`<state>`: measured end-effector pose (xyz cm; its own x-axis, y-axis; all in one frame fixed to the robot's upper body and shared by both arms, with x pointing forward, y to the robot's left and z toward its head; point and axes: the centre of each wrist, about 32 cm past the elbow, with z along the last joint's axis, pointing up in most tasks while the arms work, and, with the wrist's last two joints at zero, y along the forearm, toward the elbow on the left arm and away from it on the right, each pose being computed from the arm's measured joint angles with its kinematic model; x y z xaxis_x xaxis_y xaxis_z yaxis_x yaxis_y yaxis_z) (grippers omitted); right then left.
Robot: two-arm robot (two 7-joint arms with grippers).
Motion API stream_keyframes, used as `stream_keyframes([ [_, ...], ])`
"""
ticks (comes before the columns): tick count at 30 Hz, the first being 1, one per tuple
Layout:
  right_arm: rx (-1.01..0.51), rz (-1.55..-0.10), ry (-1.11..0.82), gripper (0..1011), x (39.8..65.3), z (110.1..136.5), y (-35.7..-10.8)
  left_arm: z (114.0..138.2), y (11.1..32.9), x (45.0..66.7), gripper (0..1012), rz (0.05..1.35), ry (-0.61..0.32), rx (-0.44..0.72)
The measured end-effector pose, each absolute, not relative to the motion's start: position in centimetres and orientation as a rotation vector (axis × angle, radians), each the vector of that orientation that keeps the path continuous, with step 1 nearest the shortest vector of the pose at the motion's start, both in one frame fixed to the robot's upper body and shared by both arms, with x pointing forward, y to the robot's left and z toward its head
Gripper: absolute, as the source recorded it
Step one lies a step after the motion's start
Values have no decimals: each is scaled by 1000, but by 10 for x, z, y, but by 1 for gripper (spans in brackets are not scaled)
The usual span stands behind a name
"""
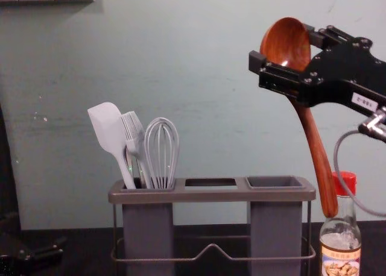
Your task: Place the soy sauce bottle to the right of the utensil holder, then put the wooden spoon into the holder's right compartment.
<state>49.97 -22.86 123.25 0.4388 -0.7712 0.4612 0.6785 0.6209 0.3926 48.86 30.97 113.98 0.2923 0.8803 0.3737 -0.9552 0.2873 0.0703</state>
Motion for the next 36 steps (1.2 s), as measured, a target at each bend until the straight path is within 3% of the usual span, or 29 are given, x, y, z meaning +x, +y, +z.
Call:
stream_keyframes([
  [19,141,-878,-669,838,566,1256,-222,1140,310,489,1005,1248,-285,304],
  [36,164,-856,-651,838,582,1240,-204,1140,310,489,1005,1248,-285,304],
])
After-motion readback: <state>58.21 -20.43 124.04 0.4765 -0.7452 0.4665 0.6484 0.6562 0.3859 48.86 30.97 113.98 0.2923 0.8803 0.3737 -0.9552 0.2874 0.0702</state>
